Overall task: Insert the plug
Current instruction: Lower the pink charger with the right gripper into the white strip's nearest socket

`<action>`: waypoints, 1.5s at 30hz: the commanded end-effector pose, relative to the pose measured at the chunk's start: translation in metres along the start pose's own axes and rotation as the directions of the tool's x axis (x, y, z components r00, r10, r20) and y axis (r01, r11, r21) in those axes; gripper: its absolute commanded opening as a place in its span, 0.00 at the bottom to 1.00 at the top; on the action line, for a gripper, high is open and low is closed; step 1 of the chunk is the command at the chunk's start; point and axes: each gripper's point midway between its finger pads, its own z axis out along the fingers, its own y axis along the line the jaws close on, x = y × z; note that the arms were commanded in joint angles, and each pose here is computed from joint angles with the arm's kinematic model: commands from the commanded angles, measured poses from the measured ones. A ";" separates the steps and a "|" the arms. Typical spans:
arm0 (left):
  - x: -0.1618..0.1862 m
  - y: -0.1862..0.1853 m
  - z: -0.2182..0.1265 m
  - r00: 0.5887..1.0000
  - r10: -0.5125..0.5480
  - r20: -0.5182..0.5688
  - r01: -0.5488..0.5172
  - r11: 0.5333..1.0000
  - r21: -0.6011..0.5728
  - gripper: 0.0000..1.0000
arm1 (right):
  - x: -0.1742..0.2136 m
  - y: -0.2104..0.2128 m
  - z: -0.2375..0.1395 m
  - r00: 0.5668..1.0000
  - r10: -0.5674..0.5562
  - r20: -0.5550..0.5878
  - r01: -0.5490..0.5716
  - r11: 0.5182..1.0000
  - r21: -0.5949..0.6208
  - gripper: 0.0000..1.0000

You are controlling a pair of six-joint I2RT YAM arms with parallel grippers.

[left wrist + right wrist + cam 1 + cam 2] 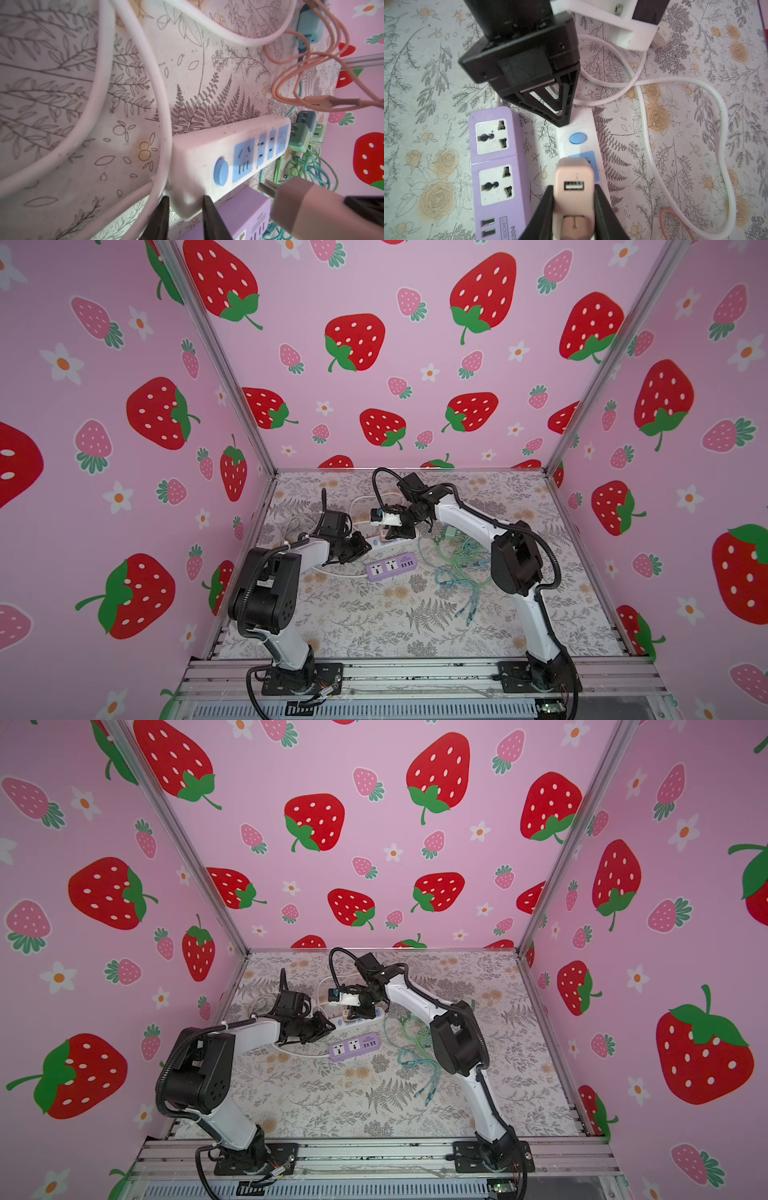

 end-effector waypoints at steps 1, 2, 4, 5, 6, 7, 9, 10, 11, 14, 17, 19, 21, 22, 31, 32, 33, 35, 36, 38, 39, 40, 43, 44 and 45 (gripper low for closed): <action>-0.009 0.003 0.000 1.000 0.011 0.005 -0.011 1.000 -0.020 0.30 | -0.001 0.002 0.007 0.999 -0.031 0.009 0.032 0.999 -0.027 0.15; -0.009 0.003 0.000 1.000 0.012 0.004 -0.012 1.000 -0.019 0.30 | -0.001 0.001 0.009 0.999 -0.033 0.009 0.033 0.999 -0.027 0.15; -0.008 0.004 0.000 1.000 0.012 0.002 -0.012 1.000 -0.020 0.30 | 0.002 0.002 0.011 1.000 -0.031 0.004 0.031 0.999 -0.035 0.16; -0.009 0.003 0.000 1.000 0.014 0.004 -0.014 1.000 -0.019 0.30 | 0.002 0.003 0.012 1.000 -0.031 0.004 0.031 0.999 -0.037 0.15; -0.009 0.002 0.000 1.000 0.016 0.004 -0.016 1.000 -0.017 0.30 | 0.004 0.003 0.014 0.999 -0.032 0.002 0.032 0.999 -0.038 0.16; -0.009 0.002 0.000 1.000 0.017 0.002 -0.017 1.000 -0.016 0.30 | 0.005 0.003 0.016 1.000 -0.030 0.000 0.030 0.999 -0.041 0.15; -0.009 0.002 0.000 1.000 0.019 0.000 -0.019 1.000 -0.016 0.30 | 0.007 0.002 0.018 0.999 -0.032 -0.001 0.032 0.999 -0.041 0.15; -0.009 0.002 -0.001 1.000 0.020 0.001 -0.020 1.000 -0.016 0.30 | 0.007 0.002 0.018 0.999 -0.032 -0.003 0.032 0.999 -0.041 0.15; -0.009 0.002 -0.001 1.000 0.020 -0.001 -0.020 1.000 -0.017 0.30 | 0.008 0.002 0.020 0.999 -0.032 -0.003 0.032 0.999 -0.042 0.16; -0.009 0.002 -0.001 1.000 0.021 0.000 -0.021 1.000 -0.017 0.30 | 0.010 0.001 0.021 1.000 -0.031 -0.006 0.031 0.999 -0.039 0.15; -0.009 0.003 -0.001 1.000 0.021 -0.001 -0.021 1.000 -0.019 0.30 | 0.012 0.002 0.024 0.999 -0.034 -0.012 0.033 0.999 -0.042 0.15; -0.008 0.003 -0.001 1.000 0.022 -0.002 -0.022 1.000 -0.019 0.30 | 0.014 0.001 0.025 0.999 -0.035 -0.017 0.034 0.999 -0.041 0.16; -0.009 0.004 -0.002 1.000 0.021 -0.001 -0.021 1.000 -0.018 0.30 | 0.015 0.001 0.027 0.999 -0.036 -0.023 0.035 0.998 -0.043 0.15; -0.009 0.003 -0.002 1.000 0.022 -0.001 -0.022 1.000 -0.018 0.30 | 0.016 0.002 0.028 0.999 -0.037 -0.024 0.035 0.998 -0.046 0.15; -0.013 0.002 -0.004 1.000 0.024 0.004 -0.024 1.000 -0.013 0.30 | 0.024 0.006 0.034 0.998 -0.041 -0.040 0.038 0.997 -0.068 0.15; -0.014 0.001 -0.004 1.000 0.024 0.006 -0.024 1.000 -0.012 0.30 | 0.026 0.006 0.035 0.998 -0.044 -0.046 0.041 0.997 -0.068 0.16; -0.014 0.000 -0.004 1.000 0.025 0.007 -0.025 1.000 -0.011 0.30 | 0.029 0.006 0.036 0.997 -0.044 -0.057 0.040 0.997 -0.068 0.15; -0.014 0.000 -0.004 1.000 0.025 0.005 -0.025 1.000 -0.011 0.30 | 0.034 0.005 0.039 0.996 -0.048 -0.069 0.043 0.997 -0.070 0.15; -0.015 0.000 -0.004 1.000 0.026 0.005 -0.026 1.000 -0.013 0.30 | 0.036 0.005 0.040 0.996 -0.048 -0.072 0.043 0.996 -0.073 0.16; -0.015 -0.001 -0.005 0.999 0.033 0.004 -0.033 0.999 -0.011 0.30 | 0.039 0.003 0.042 0.996 -0.052 -0.077 0.046 0.996 -0.072 0.16; -0.016 0.000 -0.006 0.999 0.033 0.005 -0.033 0.999 -0.012 0.30 | 0.041 0.003 0.044 0.995 -0.055 -0.081 0.049 0.996 -0.076 0.16; -0.017 0.000 -0.006 0.999 0.034 0.004 -0.034 0.999 -0.013 0.30 | 0.043 0.004 0.045 0.995 -0.059 -0.085 0.052 0.995 -0.081 0.16; -0.018 -0.001 -0.006 0.999 0.039 0.004 -0.039 0.999 -0.009 0.30 | 0.047 0.005 0.049 0.994 -0.066 -0.091 0.058 0.994 -0.094 0.16; -0.019 -0.001 -0.006 0.999 0.040 0.005 -0.040 0.999 -0.009 0.30 | 0.048 0.005 0.050 0.994 -0.065 -0.090 0.056 0.993 -0.099 0.16; -0.019 -0.001 -0.006 0.999 0.041 0.004 -0.041 0.999 -0.010 0.30 | 0.050 0.005 0.051 0.994 -0.066 -0.089 0.057 0.993 -0.101 0.16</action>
